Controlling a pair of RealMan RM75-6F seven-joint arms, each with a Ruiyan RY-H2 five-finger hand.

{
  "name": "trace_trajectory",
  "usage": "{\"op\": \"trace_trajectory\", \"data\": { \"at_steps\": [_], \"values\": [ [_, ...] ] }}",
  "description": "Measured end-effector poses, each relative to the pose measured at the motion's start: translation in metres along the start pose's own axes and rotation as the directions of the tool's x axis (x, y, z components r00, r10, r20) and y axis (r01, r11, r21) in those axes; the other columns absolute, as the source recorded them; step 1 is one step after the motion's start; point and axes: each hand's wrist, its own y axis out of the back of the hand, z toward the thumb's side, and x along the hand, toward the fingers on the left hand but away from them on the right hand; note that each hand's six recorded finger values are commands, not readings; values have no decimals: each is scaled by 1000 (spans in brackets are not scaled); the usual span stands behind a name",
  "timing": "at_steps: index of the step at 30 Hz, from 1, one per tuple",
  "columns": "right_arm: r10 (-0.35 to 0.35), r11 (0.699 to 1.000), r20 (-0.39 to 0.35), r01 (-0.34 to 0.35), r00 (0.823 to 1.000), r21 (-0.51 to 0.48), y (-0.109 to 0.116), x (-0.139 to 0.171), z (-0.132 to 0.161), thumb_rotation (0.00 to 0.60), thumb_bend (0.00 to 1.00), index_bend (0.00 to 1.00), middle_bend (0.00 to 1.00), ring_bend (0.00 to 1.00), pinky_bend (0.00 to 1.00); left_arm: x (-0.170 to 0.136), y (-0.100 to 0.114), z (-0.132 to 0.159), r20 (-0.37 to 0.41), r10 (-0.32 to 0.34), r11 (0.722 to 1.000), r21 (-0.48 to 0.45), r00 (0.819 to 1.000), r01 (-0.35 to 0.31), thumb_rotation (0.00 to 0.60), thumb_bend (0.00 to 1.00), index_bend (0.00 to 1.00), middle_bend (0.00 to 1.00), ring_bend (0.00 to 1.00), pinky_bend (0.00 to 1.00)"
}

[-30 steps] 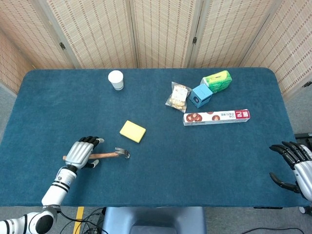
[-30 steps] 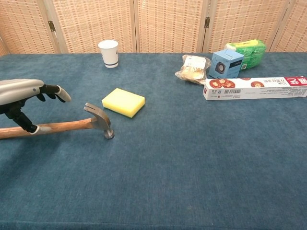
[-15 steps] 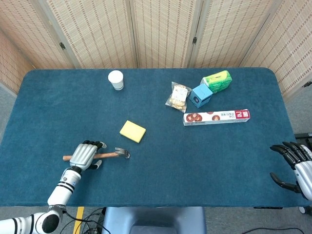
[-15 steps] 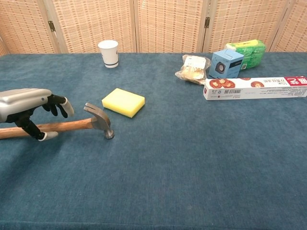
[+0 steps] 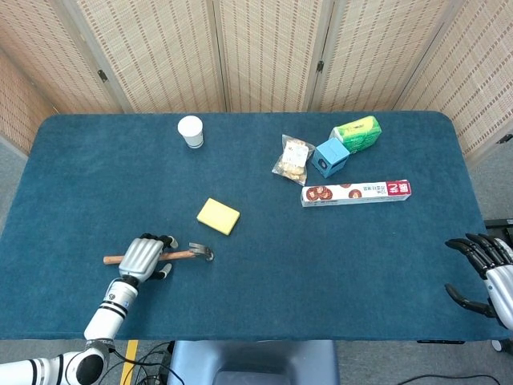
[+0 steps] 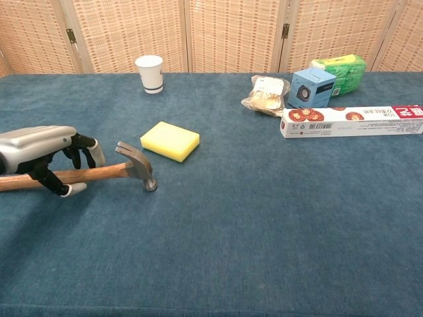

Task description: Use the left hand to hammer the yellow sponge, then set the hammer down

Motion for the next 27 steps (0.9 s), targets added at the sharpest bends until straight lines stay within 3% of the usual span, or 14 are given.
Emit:
{"op": "trace_trajectory", "data": {
  "at_steps": [27],
  "values": [
    [-1, 1000, 12, 1, 1000, 1, 0, 3, -3, 600, 192, 207, 238, 118, 120, 6, -9, 5, -1, -3, 1000, -16, 1000, 3, 600, 523, 466, 491, 465, 335]
  ]
}}
